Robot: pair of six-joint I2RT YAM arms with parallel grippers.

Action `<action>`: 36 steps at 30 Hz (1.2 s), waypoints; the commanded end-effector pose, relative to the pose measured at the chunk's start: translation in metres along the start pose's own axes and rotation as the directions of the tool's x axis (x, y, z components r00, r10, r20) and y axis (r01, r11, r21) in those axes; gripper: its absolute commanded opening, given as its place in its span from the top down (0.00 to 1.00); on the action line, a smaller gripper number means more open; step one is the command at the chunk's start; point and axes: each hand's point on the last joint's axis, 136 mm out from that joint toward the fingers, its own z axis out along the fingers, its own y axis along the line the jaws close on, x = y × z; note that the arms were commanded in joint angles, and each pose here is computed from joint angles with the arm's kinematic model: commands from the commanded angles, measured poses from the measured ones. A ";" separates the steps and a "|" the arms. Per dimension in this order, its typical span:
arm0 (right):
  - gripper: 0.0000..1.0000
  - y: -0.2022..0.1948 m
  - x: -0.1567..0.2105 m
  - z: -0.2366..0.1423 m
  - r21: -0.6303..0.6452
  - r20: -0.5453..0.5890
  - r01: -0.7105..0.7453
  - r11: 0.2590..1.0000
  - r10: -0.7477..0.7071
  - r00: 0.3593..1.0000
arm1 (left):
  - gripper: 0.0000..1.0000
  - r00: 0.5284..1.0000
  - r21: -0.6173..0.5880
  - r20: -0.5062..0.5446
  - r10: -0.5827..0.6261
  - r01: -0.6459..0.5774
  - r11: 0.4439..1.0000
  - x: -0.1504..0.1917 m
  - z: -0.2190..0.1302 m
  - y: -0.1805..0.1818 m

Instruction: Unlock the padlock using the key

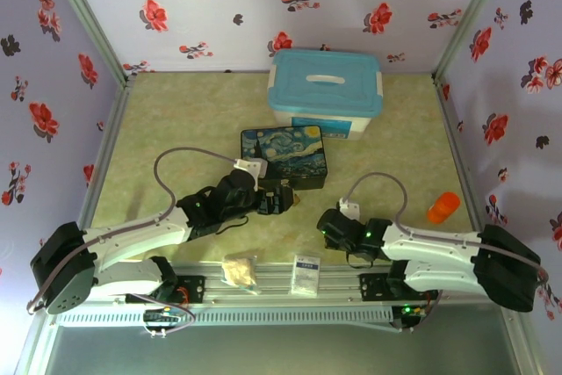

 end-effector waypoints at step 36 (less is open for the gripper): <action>0.50 0.032 0.006 0.001 0.020 -0.084 0.141 0.990 -0.139 0.987 | 0.00 0.997 0.007 0.068 -0.025 0.024 1.000 -0.002 -0.002 0.011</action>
